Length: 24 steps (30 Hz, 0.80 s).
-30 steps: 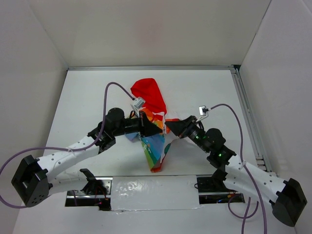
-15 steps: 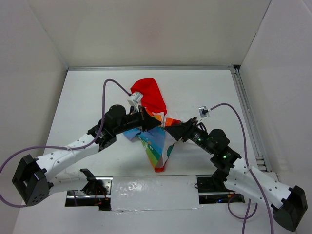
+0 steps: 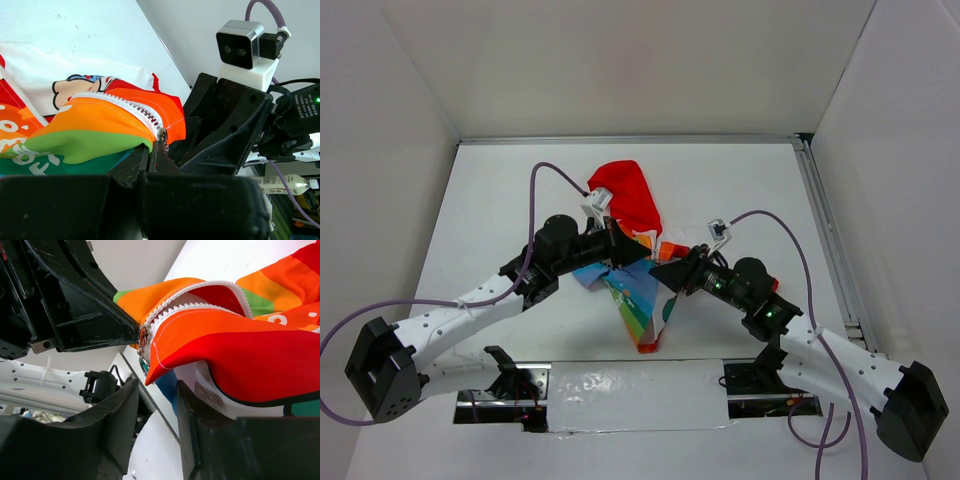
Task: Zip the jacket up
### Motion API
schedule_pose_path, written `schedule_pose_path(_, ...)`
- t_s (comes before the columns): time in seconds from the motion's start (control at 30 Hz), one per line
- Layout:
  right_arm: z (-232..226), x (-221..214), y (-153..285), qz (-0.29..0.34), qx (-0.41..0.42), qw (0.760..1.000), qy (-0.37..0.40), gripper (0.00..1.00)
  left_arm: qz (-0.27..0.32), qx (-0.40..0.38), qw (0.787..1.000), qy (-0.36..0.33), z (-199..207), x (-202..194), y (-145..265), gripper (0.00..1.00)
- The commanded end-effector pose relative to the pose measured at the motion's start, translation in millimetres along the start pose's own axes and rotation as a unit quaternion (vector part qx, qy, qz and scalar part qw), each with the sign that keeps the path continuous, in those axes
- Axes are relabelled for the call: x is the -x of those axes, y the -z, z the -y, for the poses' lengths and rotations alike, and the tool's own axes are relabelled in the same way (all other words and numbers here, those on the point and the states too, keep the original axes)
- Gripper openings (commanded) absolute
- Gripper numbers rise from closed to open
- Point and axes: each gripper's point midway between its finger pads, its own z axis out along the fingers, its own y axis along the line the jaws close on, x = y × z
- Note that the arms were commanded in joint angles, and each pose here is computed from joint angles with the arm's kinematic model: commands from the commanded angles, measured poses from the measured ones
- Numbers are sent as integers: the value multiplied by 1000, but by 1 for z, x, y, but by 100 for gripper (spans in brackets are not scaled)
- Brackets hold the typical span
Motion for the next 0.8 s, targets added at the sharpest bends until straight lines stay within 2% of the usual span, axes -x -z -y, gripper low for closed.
schedule_pose_path(0.0, -26, 18, -1, 24, 45, 999, 14, 42, 31, -28, 999, -12, 20, 19, 3, 0)
schedule_pose_path(0.6, -34, 38, -2, 60, 31, 997, 29, 44, 15, -23, 1000, -14, 14, 11, -1, 0)
schedule_pose_path(0.77, -37, 36, -4, 55, 40, 997, 21, 38, 14, -18, 1000, -11, 11, 10, -2, 0)
